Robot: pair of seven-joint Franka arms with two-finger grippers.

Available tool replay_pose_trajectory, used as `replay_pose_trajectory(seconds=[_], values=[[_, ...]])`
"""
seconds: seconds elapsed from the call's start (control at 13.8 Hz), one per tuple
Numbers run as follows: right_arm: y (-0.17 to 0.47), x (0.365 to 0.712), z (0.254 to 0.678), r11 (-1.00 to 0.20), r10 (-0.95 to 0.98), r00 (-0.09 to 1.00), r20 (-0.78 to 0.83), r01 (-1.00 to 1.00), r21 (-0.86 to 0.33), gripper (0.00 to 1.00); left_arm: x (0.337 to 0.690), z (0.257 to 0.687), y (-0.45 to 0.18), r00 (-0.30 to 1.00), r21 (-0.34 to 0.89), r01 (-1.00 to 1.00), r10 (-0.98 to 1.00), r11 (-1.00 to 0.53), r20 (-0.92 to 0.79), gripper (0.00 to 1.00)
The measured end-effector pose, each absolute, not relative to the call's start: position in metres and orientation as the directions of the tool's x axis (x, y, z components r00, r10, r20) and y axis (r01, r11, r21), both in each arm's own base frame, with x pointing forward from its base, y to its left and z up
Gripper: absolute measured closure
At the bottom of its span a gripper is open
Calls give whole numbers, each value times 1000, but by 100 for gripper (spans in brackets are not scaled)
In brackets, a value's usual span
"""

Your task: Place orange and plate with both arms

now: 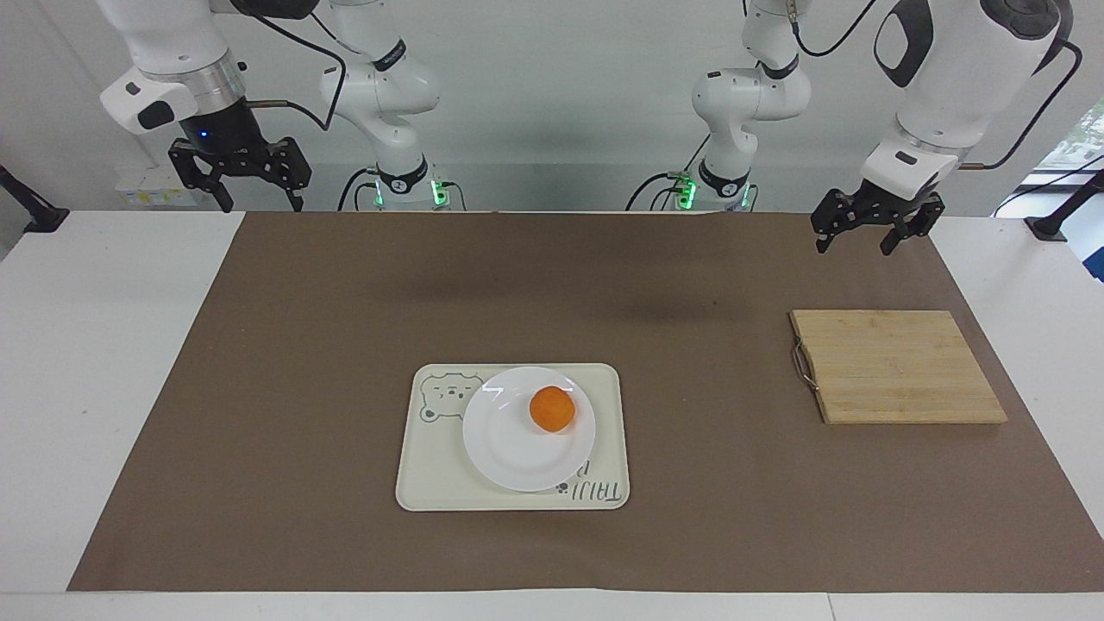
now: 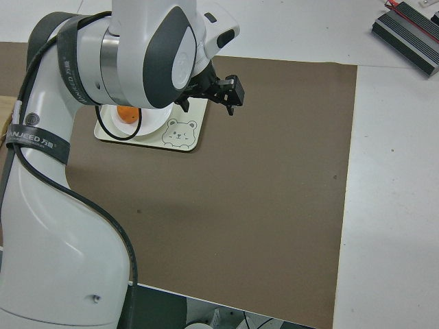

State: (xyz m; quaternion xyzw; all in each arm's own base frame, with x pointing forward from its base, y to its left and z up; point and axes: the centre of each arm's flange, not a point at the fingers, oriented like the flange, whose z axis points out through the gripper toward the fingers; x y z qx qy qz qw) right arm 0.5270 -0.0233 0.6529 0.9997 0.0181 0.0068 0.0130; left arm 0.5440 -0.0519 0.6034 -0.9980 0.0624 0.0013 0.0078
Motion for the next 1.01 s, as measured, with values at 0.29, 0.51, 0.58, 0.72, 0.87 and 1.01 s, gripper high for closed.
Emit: replay_pose_trajectory(seconds=[0.29, 0.51, 0.58, 0.72, 0.87, 1.01], values=[[-17, 526, 649, -999, 48, 999, 3, 48, 25, 0, 544, 603, -52, 992, -15, -125, -125, -992, -4, 0], [-17, 526, 649, -999, 48, 999, 4, 47, 25, 0, 544, 603, -52, 992, -15, -125, -125, -992, -4, 0], [-18, 526, 649, -999, 46, 999, 4, 46, 25, 0, 544, 603, -52, 992, -15, -125, -125, -992, -4, 0], [-18, 526, 650, -999, 46, 999, 5, 46, 25, 0, 544, 603, -52, 992, -15, -125, -125, -992, -4, 0], [-19, 526, 649, -999, 45, 999, 5, 45, 22, 0, 544, 603, -52, 992, -15, -125, -125, -992, -4, 0], [-19, 526, 649, -999, 42, 999, 5, 42, 12, 0, 544, 603, -52, 992, -15, -125, -125, -992, -4, 0]])
